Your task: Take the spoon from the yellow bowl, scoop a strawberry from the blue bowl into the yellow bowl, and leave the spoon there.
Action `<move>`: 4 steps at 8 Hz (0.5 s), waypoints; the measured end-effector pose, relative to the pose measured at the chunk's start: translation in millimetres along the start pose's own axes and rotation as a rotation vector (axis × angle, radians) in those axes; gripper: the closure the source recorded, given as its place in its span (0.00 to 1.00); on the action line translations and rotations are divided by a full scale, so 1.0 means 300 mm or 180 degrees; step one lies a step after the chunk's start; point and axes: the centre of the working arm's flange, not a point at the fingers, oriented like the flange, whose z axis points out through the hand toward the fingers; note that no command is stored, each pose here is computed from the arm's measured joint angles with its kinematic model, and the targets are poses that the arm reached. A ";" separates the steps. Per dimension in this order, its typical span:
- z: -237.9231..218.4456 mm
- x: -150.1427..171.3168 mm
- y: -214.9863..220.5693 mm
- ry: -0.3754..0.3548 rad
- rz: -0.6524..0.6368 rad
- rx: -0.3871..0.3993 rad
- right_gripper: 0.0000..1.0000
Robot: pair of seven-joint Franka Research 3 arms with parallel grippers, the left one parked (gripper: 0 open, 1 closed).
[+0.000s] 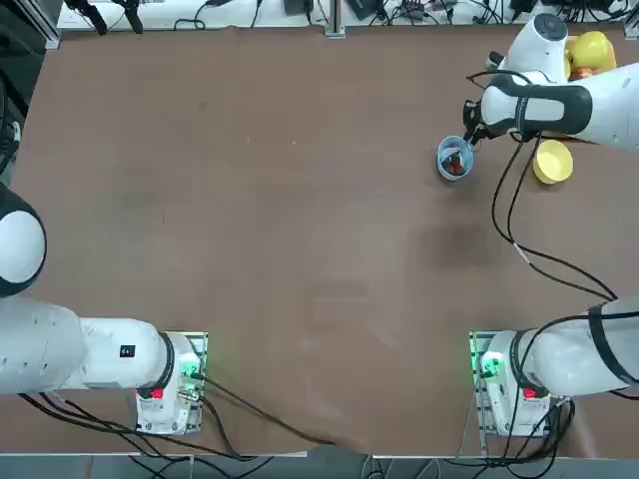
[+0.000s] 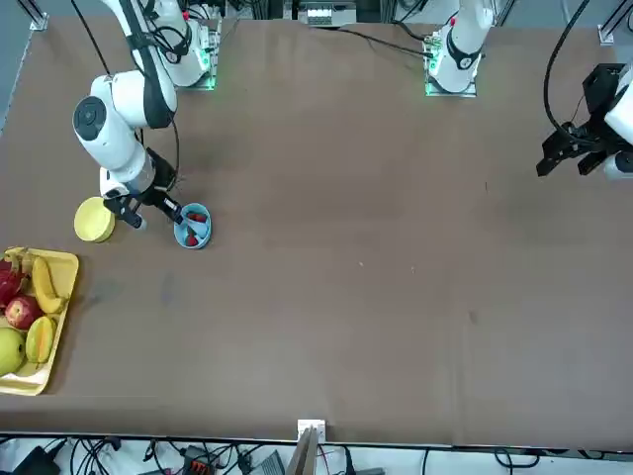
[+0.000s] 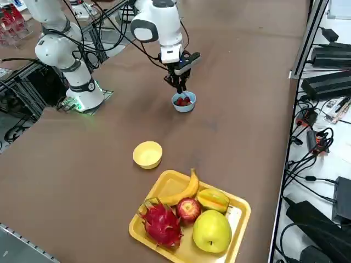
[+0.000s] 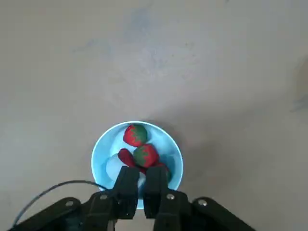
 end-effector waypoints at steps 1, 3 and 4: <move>-0.007 0.003 -0.005 -0.0001 -0.0069 -0.0059 0.90; -0.020 0.006 -0.018 0.0019 -0.0192 -0.0152 0.90; -0.020 0.003 -0.023 0.0024 -0.0258 -0.0207 0.90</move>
